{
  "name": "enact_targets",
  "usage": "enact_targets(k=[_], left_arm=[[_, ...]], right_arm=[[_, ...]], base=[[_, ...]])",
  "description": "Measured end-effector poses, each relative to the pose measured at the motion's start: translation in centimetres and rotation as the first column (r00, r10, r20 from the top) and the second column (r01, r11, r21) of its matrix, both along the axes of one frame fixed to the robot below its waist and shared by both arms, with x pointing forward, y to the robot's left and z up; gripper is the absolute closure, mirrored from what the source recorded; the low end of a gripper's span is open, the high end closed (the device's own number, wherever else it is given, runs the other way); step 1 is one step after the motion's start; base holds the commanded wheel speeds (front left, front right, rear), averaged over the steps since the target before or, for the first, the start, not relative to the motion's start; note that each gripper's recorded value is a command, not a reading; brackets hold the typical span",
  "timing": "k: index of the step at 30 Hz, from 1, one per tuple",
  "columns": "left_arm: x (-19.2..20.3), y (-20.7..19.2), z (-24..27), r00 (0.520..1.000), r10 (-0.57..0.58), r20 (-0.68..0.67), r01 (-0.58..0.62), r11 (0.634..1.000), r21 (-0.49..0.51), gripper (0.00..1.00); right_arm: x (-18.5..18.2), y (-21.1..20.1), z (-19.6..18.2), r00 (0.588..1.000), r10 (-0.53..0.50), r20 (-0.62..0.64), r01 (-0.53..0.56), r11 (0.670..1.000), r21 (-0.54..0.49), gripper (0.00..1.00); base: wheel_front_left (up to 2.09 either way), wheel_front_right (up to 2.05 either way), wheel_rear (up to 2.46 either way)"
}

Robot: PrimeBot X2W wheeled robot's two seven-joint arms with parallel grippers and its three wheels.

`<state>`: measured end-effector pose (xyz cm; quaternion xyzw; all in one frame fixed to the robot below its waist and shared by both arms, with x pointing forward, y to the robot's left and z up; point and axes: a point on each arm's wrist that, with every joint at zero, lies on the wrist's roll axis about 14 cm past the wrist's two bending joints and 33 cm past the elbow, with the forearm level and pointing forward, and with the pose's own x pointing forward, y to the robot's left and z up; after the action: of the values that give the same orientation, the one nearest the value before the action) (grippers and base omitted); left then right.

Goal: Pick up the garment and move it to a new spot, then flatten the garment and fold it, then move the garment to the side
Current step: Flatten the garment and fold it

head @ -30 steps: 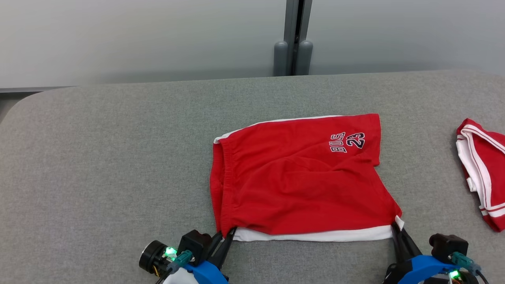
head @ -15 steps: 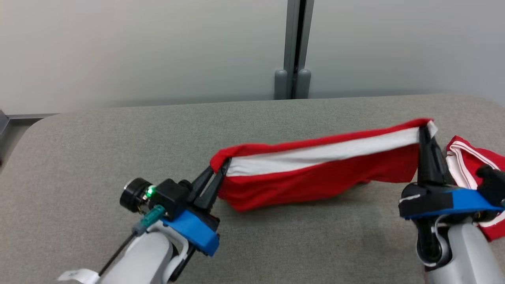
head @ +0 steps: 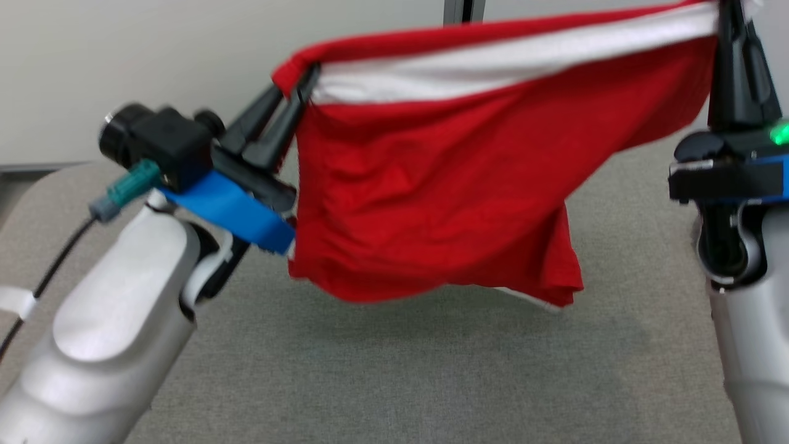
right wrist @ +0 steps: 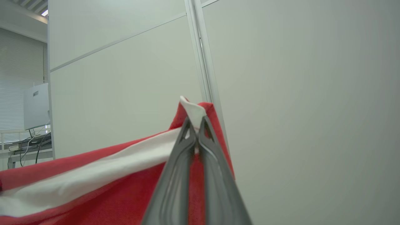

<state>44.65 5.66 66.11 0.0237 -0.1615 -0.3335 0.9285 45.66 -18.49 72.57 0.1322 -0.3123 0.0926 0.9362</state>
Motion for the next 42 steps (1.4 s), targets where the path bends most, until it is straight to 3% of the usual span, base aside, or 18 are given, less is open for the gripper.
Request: enact_targets(k=[4, 11, 16, 19, 22, 28, 34, 39, 42], left_arm=[[3.6, 0.4, 0.6, 0.999, 0.038, -0.001, -0.038, 0.999, -0.020, 1.00], [8.9, 1.3, 3.0, 0.987, 0.134, 0.089, -0.130, 0.990, -0.046, 1.00], [8.9, 1.1, -1.0, 0.990, 0.141, -0.012, -0.142, 0.988, -0.054, 1.00], [7.1, 1.4, -7.1, 0.974, 0.155, -0.168, -0.166, 0.985, -0.051, 1.00], [3.9, 1.3, -14.1, 0.925, 0.160, -0.346, -0.185, 0.982, -0.039, 1.00], [-4.8, 0.4, -24.1, 0.765, 0.146, -0.627, -0.223, 0.974, -0.045, 1.00], [-10.5, 0.4, -26.7, 0.685, 0.137, -0.715, -0.265, 0.962, -0.070, 1.00], [-13.5, 0.8, -26.9, 0.665, 0.142, -0.733, -0.305, 0.948, -0.093, 1.00], [-14.2, 0.8, -26.7, 0.669, 0.135, -0.731, -0.303, 0.948, -0.102, 1.00]], right_arm=[[3.4, 0.2, 0.5, 1.000, -0.012, -0.013, 0.011, 0.998, -0.056, 1.00], [7.5, 1.2, 4.9, 0.995, -0.038, 0.093, 0.049, 0.991, -0.123, 1.00], [8.3, 2.2, 1.9, 1.000, -0.016, 0.025, 0.019, 0.994, -0.107, 1.00], [7.9, 1.6, -4.4, 0.991, -0.020, -0.131, 0.007, 0.996, -0.093, 1.00], [6.3, 0.9, -11.0, 0.956, -0.022, -0.292, 0.005, 0.998, -0.060, 1.00], [-0.3, -0.1, -23.3, 0.812, -0.032, -0.583, 0.032, 0.999, -0.010, 1.00], [-5.9, -0.1, -27.7, 0.730, -0.019, -0.684, 0.069, 0.997, 0.045, 1.00], [-9.2, 0.3, -28.7, 0.709, -0.005, -0.705, 0.073, 0.995, 0.066, 1.00], [-9.6, 0.2, -28.1, 0.723, -0.003, -0.691, 0.077, 0.994, 0.077, 1.00]], base=[[0.00, 0.00, 0.00], [0.00, 0.00, 0.00], [0.00, 0.00, 0.00], [0.00, 0.00, 0.00], [0.00, 0.00, 0.00], [0.00, 0.00, 0.00], [0.00, 0.00, 0.00], [0.00, 0.00, 0.00], [0.00, 0.00, 0.00]])
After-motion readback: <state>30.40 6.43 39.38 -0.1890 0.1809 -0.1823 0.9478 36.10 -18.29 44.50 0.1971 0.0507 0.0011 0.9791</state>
